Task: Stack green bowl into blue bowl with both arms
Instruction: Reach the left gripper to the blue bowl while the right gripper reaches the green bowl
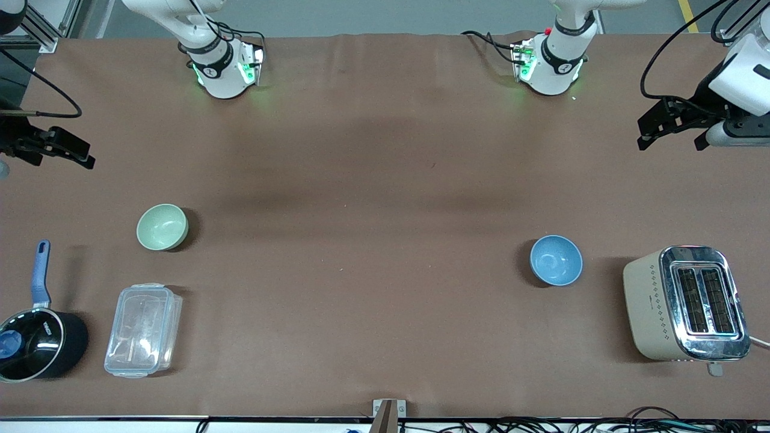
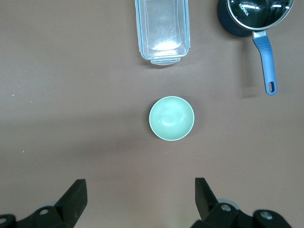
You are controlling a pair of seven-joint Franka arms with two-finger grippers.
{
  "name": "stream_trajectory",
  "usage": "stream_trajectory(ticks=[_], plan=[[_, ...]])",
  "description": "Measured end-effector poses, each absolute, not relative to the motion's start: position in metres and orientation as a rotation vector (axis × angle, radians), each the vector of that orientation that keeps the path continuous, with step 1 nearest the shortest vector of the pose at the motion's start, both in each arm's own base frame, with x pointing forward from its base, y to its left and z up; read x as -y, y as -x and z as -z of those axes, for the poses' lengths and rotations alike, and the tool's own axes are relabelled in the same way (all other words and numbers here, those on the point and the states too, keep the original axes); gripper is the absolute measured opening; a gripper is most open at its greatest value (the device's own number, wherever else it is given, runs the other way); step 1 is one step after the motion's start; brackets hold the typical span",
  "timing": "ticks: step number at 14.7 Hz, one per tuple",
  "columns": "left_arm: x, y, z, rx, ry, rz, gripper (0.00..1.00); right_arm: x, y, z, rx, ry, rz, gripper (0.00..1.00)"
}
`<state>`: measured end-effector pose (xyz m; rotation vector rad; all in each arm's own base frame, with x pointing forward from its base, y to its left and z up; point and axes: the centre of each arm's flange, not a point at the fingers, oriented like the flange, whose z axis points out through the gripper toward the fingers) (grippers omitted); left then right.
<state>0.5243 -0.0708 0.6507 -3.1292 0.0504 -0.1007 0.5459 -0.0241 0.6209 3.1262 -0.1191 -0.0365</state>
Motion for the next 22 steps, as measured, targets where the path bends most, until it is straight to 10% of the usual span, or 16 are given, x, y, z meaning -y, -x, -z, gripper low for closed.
stream_trajectory(ticks=[8, 18, 22], plan=[[0.071, -0.554, -0.609, -0.053, 3.117, 0.053, 1.00, 0.026, -0.546, -0.621, 0.126, -3.126, 0.034, 1.00], [0.061, -0.653, -0.314, -0.033, 3.148, 0.128, 1.00, 0.120, -0.551, -0.526, 0.163, -3.195, 0.081, 1.00], [0.050, -0.654, -0.247, -0.099, 3.094, 0.109, 0.81, 0.167, -0.537, -0.446, 0.173, -3.258, 0.046, 1.00]])
